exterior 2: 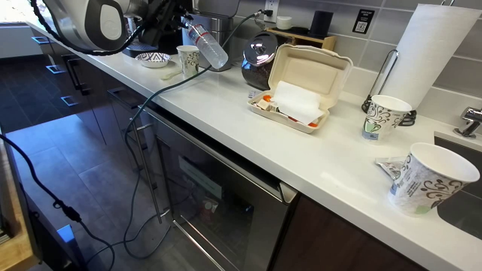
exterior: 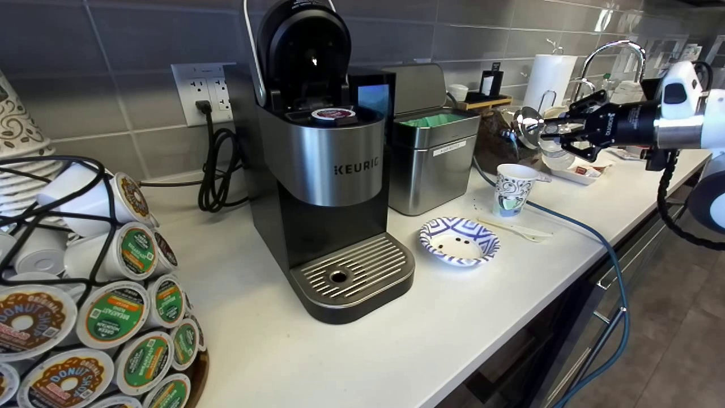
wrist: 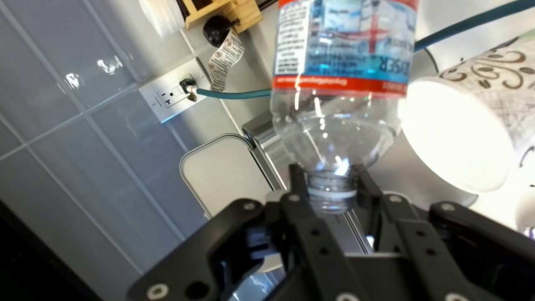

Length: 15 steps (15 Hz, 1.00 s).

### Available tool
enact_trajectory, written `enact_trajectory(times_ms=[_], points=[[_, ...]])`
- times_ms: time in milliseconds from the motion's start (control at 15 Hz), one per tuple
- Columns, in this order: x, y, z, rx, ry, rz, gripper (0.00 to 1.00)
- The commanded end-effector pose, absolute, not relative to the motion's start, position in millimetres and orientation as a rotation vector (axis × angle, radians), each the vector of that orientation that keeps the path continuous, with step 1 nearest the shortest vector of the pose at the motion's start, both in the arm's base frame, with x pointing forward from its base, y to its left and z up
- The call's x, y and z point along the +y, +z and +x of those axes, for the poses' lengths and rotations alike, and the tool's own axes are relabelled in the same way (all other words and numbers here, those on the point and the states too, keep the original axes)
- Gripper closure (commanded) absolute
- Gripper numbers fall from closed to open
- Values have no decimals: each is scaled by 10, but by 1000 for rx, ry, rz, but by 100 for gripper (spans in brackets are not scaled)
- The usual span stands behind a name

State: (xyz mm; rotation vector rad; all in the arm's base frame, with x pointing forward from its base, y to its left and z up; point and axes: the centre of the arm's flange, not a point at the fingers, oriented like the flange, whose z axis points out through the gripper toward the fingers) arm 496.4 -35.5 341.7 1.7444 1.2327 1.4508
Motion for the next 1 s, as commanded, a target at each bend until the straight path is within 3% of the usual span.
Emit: enact_trajectory(times_ms=[0, 67, 933], points=[[-354, 3404, 4965, 1234, 1449, 1747, 69], [-356, 3393, 4965, 1234, 1448, 1750, 92], [-213, 3534, 4931, 1503, 1208, 1495, 92]])
